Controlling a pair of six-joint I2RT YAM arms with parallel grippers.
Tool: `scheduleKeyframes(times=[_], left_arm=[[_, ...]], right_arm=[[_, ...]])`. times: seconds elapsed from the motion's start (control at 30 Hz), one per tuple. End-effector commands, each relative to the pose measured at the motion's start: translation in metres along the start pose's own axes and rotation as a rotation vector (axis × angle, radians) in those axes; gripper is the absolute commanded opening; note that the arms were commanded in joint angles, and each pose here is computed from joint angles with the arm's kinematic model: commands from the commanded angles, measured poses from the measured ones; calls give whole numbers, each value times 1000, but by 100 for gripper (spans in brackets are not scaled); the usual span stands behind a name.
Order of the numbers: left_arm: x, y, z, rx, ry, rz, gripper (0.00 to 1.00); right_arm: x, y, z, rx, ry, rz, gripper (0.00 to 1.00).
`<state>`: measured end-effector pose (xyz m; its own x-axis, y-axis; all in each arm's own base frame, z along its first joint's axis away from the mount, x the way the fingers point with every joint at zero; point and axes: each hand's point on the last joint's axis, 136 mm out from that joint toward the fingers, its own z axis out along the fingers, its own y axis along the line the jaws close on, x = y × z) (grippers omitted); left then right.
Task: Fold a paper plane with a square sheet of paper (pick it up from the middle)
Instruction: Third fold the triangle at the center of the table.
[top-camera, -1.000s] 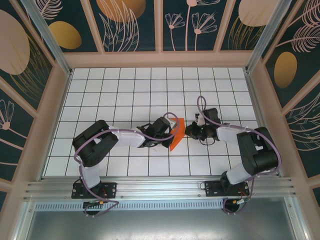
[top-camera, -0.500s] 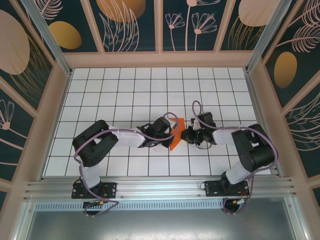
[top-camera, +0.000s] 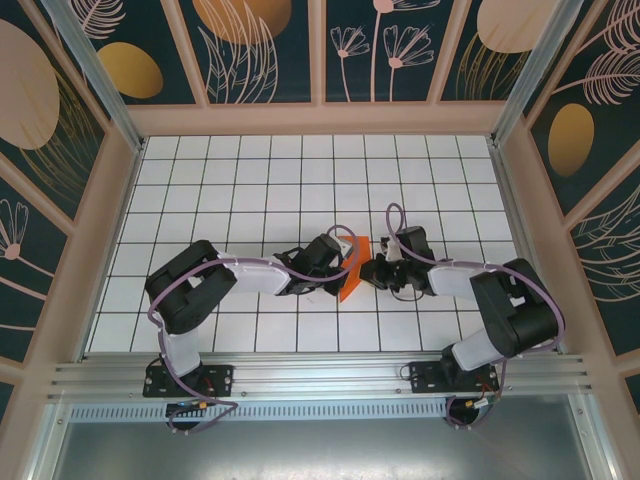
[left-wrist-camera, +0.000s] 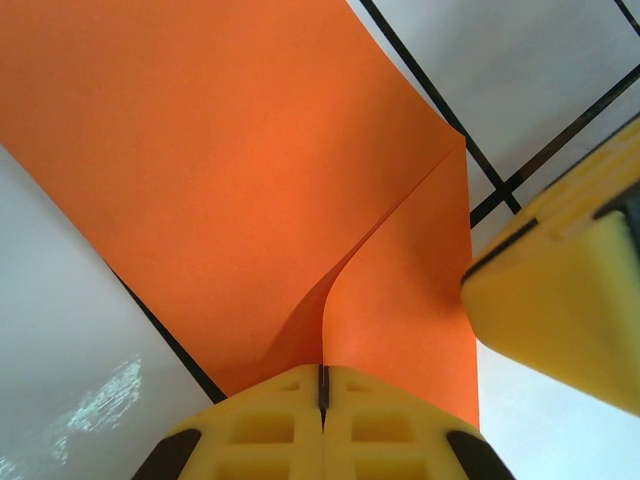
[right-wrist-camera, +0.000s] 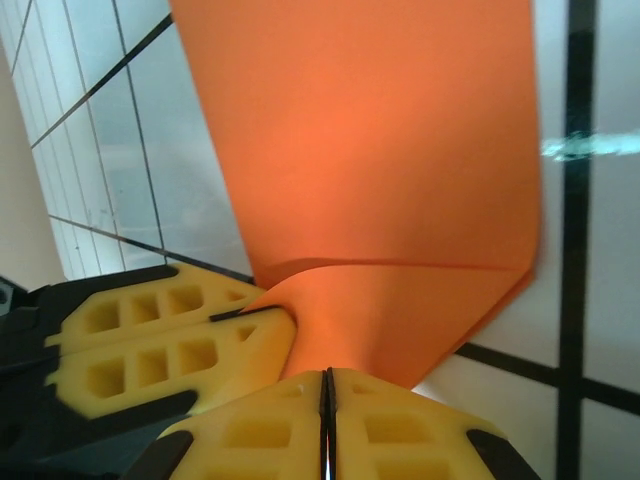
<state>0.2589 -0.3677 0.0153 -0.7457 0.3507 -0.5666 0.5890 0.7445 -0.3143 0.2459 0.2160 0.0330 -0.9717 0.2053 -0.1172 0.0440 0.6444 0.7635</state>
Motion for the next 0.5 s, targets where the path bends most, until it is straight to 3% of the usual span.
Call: scheduleKeyframes(times=[0.0,0.47], left_arm=[[38,25,9,-82,112,-13,4],[45,27,10,-78,120,-22,3]], right_arm=[[3,5,-1,-36,-14,10,11],[13,-13,16,-4,9,64,11]])
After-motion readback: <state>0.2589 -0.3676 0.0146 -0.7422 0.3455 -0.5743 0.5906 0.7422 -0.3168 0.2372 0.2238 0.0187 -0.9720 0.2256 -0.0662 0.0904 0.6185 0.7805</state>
